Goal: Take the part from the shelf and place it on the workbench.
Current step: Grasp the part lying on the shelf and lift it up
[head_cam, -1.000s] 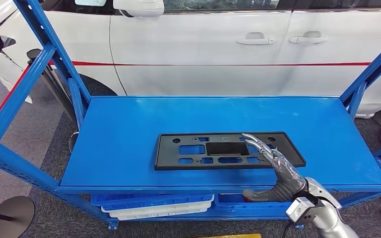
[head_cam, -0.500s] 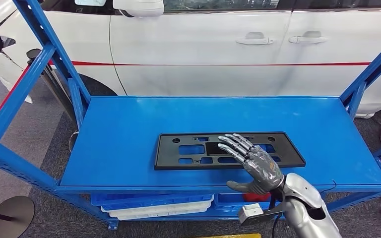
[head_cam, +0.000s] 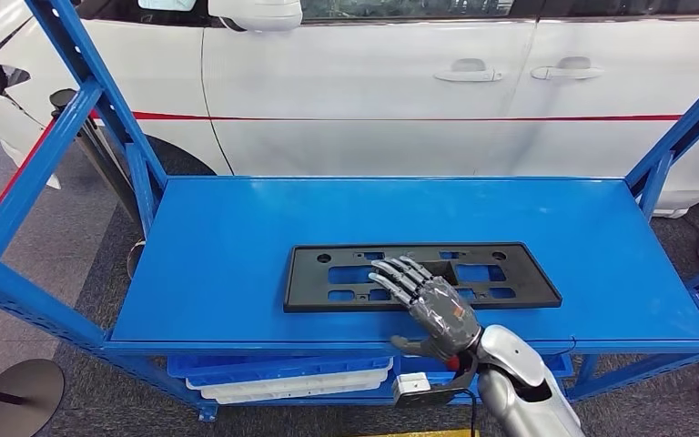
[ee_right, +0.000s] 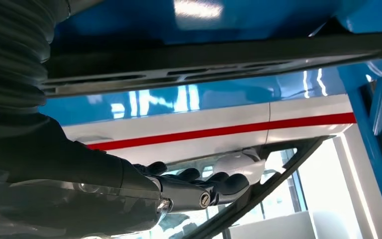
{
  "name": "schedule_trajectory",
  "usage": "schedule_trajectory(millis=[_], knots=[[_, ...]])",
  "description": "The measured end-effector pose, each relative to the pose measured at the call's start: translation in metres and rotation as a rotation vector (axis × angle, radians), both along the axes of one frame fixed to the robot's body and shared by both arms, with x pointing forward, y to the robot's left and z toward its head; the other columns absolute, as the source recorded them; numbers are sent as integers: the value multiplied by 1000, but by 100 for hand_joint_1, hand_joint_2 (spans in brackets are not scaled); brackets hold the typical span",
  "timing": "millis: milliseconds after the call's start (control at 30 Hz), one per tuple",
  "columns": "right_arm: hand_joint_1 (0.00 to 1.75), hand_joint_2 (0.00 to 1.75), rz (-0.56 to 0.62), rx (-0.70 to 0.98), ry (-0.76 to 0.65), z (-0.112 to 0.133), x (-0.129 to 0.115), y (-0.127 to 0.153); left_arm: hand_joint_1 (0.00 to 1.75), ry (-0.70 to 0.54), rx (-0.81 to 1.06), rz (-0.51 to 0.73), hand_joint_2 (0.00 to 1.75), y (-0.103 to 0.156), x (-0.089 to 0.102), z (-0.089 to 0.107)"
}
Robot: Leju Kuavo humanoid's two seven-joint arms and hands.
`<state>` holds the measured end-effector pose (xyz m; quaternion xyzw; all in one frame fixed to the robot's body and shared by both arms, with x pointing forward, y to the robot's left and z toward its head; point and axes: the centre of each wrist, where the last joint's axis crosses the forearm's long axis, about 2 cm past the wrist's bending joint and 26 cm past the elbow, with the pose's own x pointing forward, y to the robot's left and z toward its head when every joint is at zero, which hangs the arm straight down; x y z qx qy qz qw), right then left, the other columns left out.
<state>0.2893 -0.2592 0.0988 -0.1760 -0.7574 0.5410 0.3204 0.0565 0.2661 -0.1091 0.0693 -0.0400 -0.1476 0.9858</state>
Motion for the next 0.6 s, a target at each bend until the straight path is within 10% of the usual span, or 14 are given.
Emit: schedule_trajectory(millis=[600], knots=[[0, 175, -101, -7, -54, -24, 4, 34, 0, 0, -27, -45, 0, -13, 1, 1]])
